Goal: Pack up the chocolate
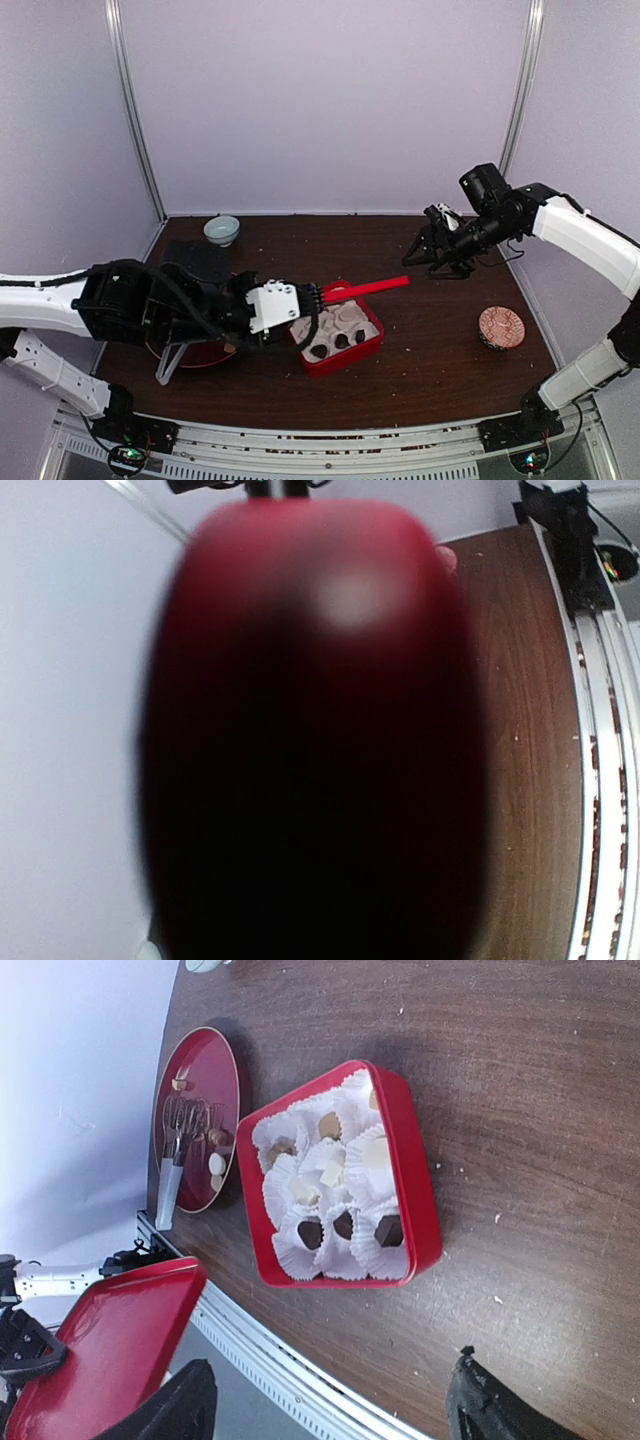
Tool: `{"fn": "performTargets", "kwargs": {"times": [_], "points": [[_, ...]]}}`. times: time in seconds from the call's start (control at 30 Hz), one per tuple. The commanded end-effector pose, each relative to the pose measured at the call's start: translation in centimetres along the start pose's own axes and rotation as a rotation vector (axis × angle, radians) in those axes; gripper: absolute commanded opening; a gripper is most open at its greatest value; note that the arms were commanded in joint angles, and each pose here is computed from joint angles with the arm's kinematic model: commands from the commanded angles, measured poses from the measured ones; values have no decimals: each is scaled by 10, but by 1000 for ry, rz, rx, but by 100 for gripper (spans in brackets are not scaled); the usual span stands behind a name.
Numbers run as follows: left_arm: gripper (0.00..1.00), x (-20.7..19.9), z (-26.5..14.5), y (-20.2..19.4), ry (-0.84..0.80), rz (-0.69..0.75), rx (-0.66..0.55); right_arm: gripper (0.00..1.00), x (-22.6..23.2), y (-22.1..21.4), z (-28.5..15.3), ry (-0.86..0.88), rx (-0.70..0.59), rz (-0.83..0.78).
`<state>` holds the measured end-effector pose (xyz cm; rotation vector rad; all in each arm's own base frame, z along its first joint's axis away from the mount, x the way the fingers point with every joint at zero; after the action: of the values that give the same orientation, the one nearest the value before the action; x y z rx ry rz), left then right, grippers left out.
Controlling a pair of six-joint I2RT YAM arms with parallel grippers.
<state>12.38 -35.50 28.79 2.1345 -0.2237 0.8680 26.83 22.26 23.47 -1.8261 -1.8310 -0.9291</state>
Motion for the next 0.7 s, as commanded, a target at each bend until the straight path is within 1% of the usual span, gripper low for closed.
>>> {"fn": "performTargets", "kwargs": {"times": [0.0,0.03,0.17,0.27,0.37,0.43,0.5,0.67], "points": [[0,36,-13,-8,125,-352,-44,85,-6,31,48,22,-18,15],[0,42,-16,-14,141,-409,-48,88,-6,34,55,24,-22,11],[0,68,-29,-33,203,-655,-101,91,-17,45,91,19,-8,28],[0,82,-40,-48,258,-798,-134,94,-26,49,114,9,5,28],[0,88,-44,-66,290,-937,-154,94,-27,53,136,32,21,41],[0,90,-45,-77,290,-1024,-182,94,-28,49,152,40,50,50],[0,88,-45,-86,279,-1093,-200,91,-28,42,165,47,81,59],[0,85,-41,-105,260,-1195,-196,85,-36,14,182,74,125,120]]}}
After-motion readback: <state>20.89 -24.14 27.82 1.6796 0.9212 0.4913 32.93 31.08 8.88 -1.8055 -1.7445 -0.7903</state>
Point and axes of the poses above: each gripper's point midway between its finger pads, its own z axis out along the fingers, its own x axis along the line the jaws close on, y = z × x, the point moved 1 cm from there along -z, back along the fingers, and after that the axes turned 7 degrees about z, right-handed, at the moved point
